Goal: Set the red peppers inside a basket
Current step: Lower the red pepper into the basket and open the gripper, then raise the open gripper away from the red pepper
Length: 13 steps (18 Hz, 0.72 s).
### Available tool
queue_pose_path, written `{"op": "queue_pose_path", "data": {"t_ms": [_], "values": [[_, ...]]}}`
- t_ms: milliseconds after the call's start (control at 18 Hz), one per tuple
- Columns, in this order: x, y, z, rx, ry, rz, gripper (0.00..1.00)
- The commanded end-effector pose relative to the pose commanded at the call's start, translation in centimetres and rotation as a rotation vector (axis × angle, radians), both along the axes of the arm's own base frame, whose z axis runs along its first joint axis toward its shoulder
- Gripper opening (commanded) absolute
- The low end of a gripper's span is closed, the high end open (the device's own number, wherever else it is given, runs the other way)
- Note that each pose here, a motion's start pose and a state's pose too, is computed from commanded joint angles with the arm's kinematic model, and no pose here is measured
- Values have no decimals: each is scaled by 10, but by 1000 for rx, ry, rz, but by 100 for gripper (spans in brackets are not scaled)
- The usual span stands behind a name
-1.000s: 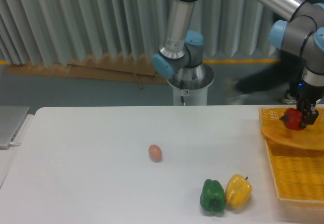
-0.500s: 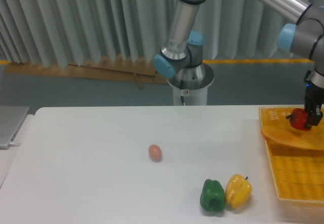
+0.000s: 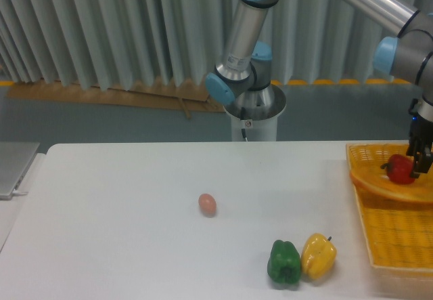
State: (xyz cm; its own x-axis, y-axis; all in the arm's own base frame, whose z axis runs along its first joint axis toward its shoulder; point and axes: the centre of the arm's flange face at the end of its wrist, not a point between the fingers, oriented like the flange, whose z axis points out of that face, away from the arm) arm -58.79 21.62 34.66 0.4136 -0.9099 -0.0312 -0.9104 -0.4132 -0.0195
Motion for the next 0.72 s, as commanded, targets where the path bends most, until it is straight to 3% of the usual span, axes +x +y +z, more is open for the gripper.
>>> {"op": "queue_pose_path", "data": {"t_ms": [167,278,556,722], "values": [[4,10,4,3,6,12,100],[9,21,6,3,6,66,100],[36,85,28,17,46,100,100],[49,106,28,20,41,116,100]]}}
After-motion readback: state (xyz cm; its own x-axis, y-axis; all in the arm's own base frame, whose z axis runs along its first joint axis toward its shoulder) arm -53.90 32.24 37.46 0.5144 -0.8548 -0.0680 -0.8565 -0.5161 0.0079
